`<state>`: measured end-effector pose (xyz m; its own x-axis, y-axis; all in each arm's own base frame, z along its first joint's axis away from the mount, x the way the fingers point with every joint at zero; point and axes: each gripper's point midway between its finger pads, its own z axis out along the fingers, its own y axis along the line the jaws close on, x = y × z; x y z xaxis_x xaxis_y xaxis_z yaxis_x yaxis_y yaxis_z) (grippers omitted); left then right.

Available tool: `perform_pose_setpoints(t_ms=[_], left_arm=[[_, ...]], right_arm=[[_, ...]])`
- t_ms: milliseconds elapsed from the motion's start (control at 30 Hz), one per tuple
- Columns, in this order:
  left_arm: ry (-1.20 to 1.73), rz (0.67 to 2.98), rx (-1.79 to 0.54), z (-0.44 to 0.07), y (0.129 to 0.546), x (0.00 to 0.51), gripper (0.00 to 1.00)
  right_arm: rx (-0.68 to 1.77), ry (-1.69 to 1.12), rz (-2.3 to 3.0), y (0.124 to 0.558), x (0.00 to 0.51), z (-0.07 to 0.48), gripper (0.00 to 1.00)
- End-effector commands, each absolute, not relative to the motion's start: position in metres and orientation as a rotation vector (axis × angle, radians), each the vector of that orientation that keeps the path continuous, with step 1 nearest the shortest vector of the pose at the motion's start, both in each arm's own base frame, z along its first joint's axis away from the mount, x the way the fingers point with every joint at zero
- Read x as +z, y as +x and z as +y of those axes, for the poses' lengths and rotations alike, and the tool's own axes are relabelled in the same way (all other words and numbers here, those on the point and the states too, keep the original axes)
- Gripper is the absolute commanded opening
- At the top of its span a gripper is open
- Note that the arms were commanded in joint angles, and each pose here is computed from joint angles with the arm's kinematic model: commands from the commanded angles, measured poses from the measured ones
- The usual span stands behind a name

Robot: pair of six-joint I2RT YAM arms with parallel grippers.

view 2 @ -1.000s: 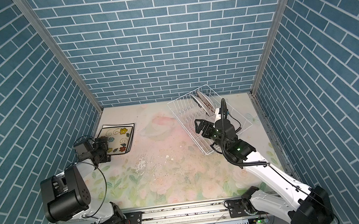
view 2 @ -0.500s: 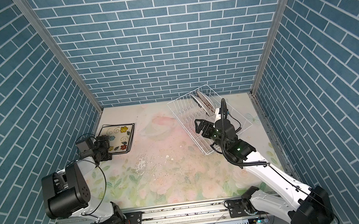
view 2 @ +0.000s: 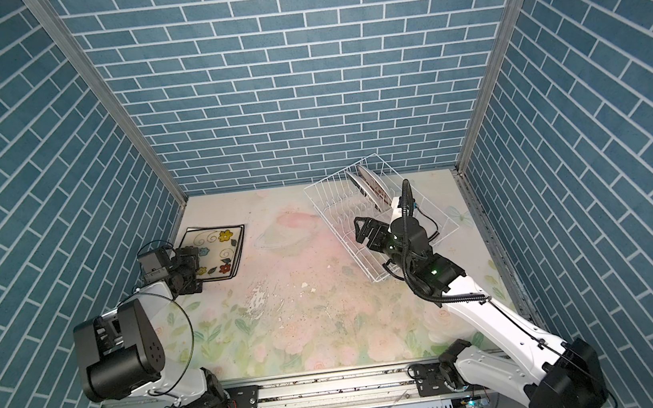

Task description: Unload the plates from the dish rack

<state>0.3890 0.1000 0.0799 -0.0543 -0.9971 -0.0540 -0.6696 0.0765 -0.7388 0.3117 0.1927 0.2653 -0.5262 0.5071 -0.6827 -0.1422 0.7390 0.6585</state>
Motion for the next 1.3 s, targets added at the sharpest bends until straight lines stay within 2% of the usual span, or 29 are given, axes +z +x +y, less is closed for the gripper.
perform_pose_setpoints(t_ms=[0, 700, 900, 1100, 1267], left_arm=[[-1.632, 1.779, -0.692, 0.104, 0.390, 0.094, 1.00], [-1.674, 1.813, -0.572, 0.109, 0.374, 0.105, 1.00], [-1.682, 1.811, -0.473, 0.116, 0.357, 0.109, 1.00], [-1.702, 1.817, -0.477, 0.110, 0.347, 0.102, 1.00], [-1.579, 1.858, -0.490, 0.105, 0.348, 0.120, 1.00]], right_arm=[[0.803, 0.279, 1.958, 0.310, 0.261, 0.184, 0.99], [0.762, 0.270, 1.958, 0.306, 0.264, 0.177, 0.99], [0.552, 0.179, 2.041, 0.303, 0.269, 0.161, 0.99], [0.322, 0.041, 2.118, 0.304, 0.269, 0.147, 0.99], [0.115, -0.013, 2.185, 0.311, 0.267, 0.132, 0.99]])
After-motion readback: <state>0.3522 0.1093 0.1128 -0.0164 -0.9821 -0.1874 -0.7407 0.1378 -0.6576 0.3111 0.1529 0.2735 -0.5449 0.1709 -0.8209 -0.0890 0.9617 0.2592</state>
